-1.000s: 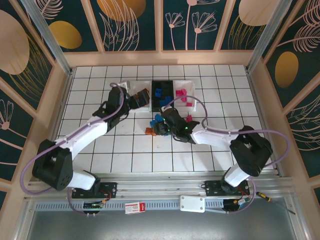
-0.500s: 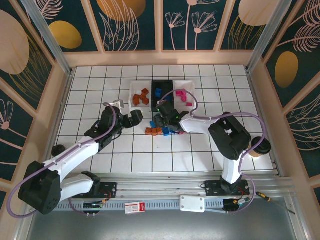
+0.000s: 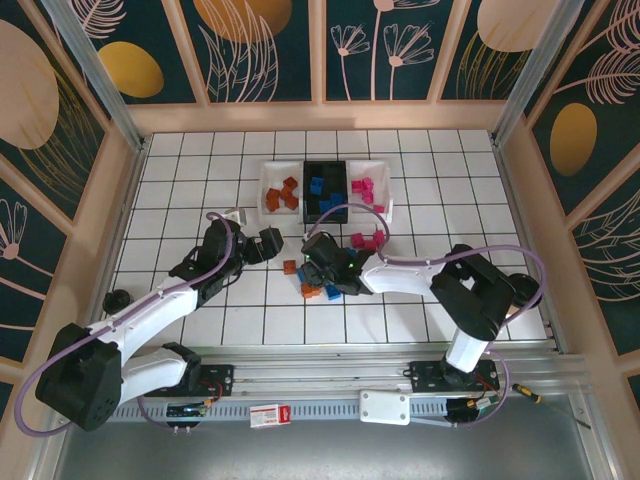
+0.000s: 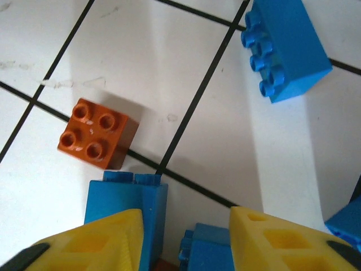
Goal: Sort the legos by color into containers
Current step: Move the legos to the bottom-center of the table, then pick up the lego from the center of the table.
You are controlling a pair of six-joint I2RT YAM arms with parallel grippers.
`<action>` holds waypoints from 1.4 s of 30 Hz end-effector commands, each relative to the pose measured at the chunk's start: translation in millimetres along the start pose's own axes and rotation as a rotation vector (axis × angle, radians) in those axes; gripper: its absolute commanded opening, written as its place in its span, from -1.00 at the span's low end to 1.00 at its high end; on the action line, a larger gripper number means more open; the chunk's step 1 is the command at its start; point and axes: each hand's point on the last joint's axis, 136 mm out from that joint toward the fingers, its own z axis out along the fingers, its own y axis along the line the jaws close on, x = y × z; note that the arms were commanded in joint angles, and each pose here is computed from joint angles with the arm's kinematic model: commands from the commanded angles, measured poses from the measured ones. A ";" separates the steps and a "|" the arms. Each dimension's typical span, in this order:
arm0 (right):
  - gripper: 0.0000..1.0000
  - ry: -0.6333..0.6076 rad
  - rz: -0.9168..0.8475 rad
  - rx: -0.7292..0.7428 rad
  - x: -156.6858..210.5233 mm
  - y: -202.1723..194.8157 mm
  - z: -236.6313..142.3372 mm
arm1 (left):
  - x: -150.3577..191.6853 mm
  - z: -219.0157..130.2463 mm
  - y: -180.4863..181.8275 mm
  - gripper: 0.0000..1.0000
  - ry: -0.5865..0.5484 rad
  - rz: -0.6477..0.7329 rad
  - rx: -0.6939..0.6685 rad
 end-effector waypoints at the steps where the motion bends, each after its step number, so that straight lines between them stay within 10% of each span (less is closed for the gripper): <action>1: 0.05 -0.034 0.012 0.047 -10.0 -8.0 -16.9 | -1.9 -5.5 0.6 0.97 -0.017 0.005 -0.004; 24: 0.11 -0.040 0.025 0.139 -66.6 -53.7 62.3 | 4.3 -7.1 5.7 0.98 -0.001 0.001 -0.016; 42: -0.81 -0.190 0.020 -0.044 -78.1 -25.8 -7.9 | 6.1 -6.8 4.9 0.98 0.006 0.005 -0.009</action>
